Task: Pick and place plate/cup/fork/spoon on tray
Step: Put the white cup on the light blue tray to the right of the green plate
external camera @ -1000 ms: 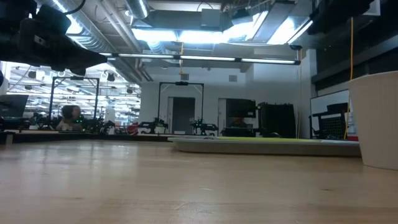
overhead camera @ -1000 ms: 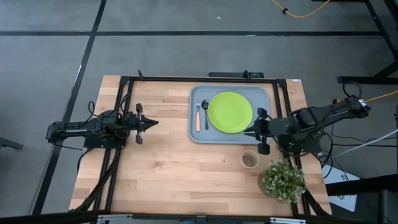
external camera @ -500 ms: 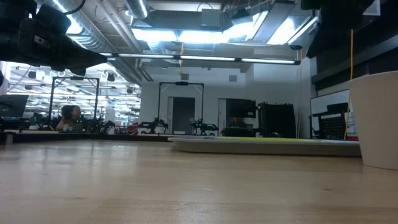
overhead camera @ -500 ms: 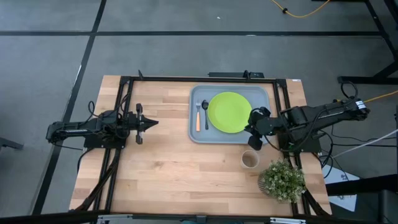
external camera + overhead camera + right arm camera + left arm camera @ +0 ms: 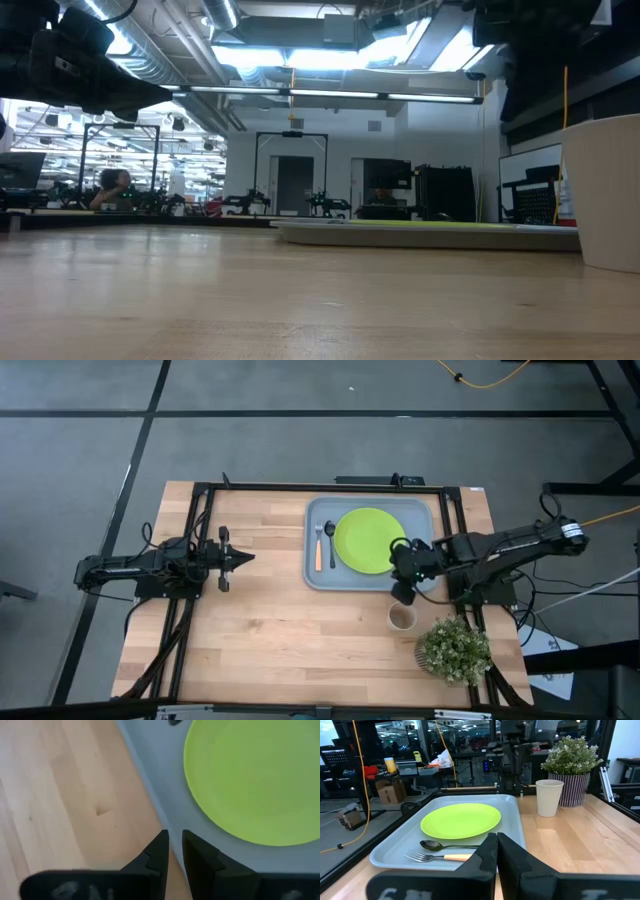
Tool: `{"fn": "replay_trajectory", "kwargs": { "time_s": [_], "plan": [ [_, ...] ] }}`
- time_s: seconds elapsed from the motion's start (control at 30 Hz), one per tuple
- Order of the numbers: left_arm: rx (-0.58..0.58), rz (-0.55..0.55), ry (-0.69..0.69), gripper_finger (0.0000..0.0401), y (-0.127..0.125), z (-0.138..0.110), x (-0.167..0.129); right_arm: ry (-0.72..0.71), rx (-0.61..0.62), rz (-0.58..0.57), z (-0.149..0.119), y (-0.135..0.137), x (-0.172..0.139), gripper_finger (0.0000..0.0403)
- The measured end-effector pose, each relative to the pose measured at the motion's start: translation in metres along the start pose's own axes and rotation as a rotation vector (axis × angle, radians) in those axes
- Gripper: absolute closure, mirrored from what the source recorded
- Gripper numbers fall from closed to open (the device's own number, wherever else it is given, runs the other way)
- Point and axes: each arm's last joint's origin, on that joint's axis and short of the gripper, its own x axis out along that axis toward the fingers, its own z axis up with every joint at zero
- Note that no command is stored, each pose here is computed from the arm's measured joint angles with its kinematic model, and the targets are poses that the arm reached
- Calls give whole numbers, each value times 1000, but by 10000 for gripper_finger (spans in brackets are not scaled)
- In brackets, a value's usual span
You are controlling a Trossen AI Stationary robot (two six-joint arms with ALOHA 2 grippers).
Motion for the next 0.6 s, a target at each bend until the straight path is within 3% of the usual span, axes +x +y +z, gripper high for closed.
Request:
{"fn": "replay_trajectory", "kwargs": {
  "time_s": [0.6],
  "plan": [
    [0, 0, 0, 401, 0, 0, 0, 10, 49, 23, 4, 5, 8, 337]
  ]
}}
